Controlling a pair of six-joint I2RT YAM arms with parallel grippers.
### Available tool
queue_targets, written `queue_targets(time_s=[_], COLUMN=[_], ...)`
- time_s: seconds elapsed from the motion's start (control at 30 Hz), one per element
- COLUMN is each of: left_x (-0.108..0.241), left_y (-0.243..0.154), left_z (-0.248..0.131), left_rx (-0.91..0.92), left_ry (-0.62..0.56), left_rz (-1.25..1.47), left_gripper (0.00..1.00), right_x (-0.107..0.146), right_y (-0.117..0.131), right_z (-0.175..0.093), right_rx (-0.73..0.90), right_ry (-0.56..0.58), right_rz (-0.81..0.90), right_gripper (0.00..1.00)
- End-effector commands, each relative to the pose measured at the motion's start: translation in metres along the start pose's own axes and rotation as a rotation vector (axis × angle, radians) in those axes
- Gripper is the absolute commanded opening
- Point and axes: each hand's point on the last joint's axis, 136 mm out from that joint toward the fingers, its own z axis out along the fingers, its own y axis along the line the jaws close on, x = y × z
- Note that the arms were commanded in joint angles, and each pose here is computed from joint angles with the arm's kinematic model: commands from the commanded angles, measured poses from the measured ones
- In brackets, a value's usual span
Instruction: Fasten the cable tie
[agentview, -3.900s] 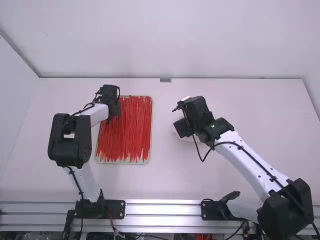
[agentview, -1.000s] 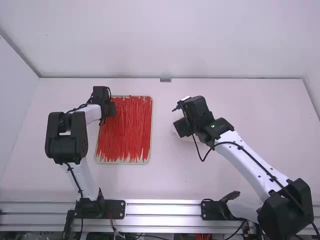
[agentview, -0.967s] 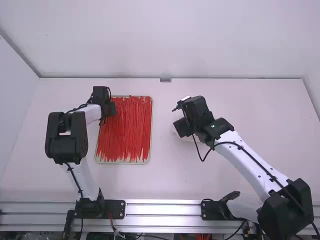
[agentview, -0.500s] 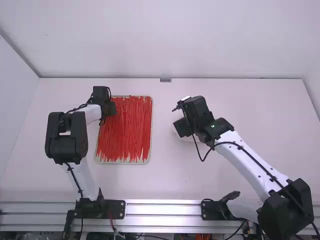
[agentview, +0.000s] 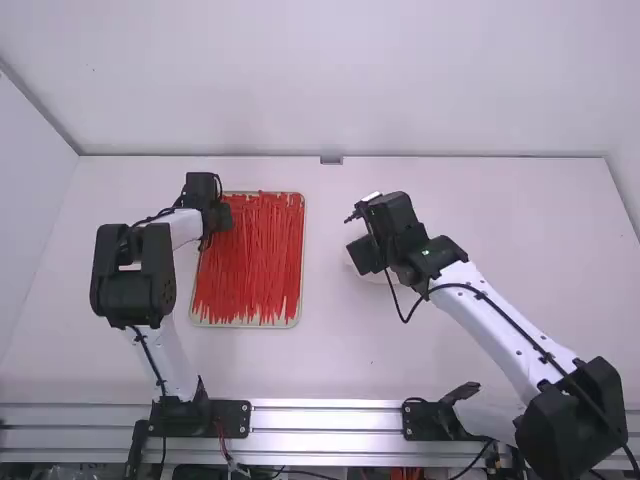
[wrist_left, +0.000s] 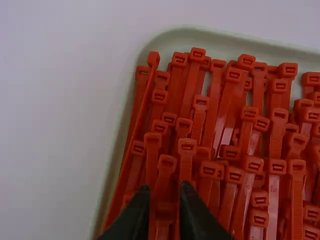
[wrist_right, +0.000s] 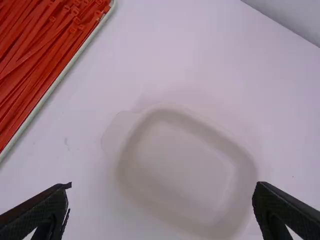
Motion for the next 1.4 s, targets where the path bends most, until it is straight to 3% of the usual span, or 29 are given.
queue_targets(time_s=[0.0,0.4,0.7,1.37], left_x=[-0.0058,-0.003,-0.0024,-0.0009], left_y=[-0.0046,-0.0071,-0.0048,-0.007], left_z=[-0.0001,-0.0003,0.0,-0.0001], left_rx=[0.018,0.022,0.019,0.021], left_ry=[-0.009,0.001,0.004,0.009], left_rz=[0.006,0.015,0.008,0.016], left_gripper=[0.16,0.1,0.18,0.14], right_x=[-0.0118,-0.0107,-0.0108,-0.0107], right_y=[-0.0027,-0.0027,-0.0025,-0.0025], right_z=[-0.0039,-0.0039,-0.0039,-0.0039], right_rx=[0.003,0.003,0.003,0.003], right_ry=[-0.025,-0.021,-0.021,-0.021], right_rz=[0.007,-0.004,-0.001,-0.001], right_gripper=[0.98,0.98,0.98,0.98])
